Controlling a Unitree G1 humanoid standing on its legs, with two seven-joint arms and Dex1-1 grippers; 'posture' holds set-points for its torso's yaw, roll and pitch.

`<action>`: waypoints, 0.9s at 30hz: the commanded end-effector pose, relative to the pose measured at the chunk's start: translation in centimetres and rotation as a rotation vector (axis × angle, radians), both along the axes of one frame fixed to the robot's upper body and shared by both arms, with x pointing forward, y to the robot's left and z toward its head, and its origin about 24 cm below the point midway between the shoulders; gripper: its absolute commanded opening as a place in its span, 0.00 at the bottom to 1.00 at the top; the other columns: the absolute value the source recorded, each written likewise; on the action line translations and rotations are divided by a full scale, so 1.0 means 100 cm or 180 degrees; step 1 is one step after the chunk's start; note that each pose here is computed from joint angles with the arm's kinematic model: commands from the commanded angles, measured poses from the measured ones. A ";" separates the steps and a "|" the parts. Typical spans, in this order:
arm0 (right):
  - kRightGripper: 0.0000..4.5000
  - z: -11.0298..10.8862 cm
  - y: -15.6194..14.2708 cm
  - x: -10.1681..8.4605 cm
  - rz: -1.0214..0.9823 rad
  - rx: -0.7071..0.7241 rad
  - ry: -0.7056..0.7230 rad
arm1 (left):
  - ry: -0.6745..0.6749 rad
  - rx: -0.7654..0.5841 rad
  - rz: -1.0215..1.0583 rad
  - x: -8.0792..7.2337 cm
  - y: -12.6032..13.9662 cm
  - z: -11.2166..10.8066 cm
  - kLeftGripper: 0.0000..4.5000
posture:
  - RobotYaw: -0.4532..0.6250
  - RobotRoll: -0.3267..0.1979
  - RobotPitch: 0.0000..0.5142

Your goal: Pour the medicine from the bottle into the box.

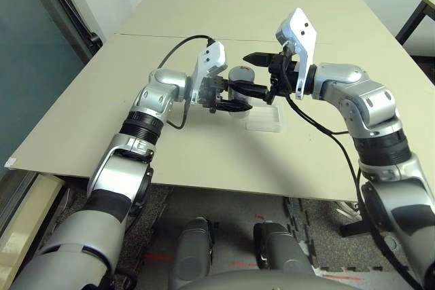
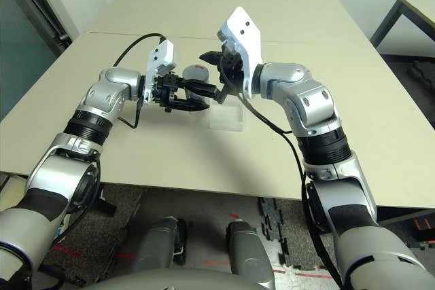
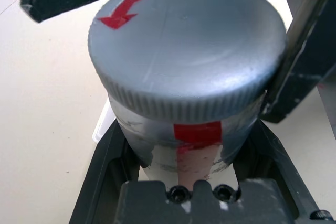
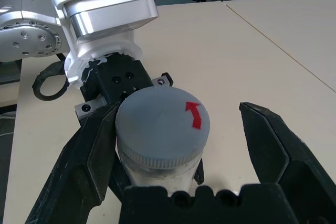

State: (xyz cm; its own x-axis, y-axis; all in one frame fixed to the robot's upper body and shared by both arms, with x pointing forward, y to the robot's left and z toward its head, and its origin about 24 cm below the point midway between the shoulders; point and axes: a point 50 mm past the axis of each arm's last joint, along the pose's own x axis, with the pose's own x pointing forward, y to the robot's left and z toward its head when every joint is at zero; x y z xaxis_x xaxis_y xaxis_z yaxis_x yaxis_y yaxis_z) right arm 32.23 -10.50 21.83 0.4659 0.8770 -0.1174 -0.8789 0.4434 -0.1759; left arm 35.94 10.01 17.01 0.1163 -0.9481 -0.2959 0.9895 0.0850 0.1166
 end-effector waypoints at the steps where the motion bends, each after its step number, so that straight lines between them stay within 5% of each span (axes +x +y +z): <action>1: 1.00 0.001 -0.014 0.000 -0.0158 0.0007 0.0006 | -0.0014 0.0018 -0.0015 0.000 0.000 0.000 0.57 | 0.45 0.62 0.19; 27: 1.00 0.005 -0.053 -0.009 -0.0466 -0.0067 0.0098 | -0.0022 0.0028 0.0014 0.003 0.003 0.000 0.57 | 0.42 0.62 0.18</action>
